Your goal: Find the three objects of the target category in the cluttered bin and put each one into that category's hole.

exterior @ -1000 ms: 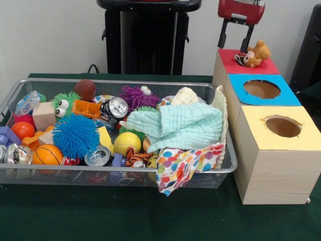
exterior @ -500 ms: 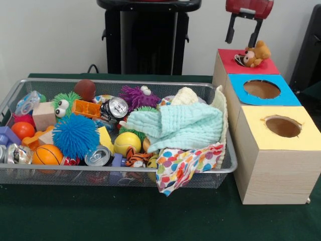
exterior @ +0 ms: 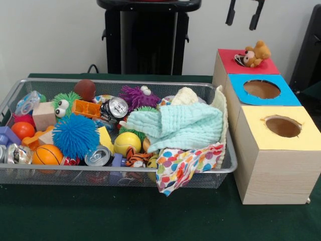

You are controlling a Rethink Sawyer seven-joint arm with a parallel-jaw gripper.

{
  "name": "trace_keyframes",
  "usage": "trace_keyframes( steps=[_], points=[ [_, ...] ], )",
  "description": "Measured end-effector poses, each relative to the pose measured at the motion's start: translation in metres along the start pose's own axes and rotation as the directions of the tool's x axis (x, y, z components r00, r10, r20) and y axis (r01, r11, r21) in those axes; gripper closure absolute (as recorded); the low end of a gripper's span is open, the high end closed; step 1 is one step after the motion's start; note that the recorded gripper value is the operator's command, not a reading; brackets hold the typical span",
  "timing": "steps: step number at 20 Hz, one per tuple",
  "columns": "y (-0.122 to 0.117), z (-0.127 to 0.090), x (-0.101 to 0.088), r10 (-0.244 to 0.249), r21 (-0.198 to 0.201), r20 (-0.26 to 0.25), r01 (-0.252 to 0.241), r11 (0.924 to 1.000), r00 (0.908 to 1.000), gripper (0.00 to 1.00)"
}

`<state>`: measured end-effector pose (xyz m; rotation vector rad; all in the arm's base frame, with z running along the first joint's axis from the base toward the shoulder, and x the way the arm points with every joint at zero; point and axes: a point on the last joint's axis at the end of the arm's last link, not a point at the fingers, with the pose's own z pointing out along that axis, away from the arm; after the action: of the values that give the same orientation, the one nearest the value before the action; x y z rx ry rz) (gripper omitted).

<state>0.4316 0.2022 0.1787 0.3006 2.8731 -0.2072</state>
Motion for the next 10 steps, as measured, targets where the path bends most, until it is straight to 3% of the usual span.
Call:
trace_keyframes(
  steps=[10],
  points=[
    [-0.0084,-0.0033,-0.0093,0.015,0.002,0.015,-0.015,0.9999,0.9998,0.00]
  ],
)
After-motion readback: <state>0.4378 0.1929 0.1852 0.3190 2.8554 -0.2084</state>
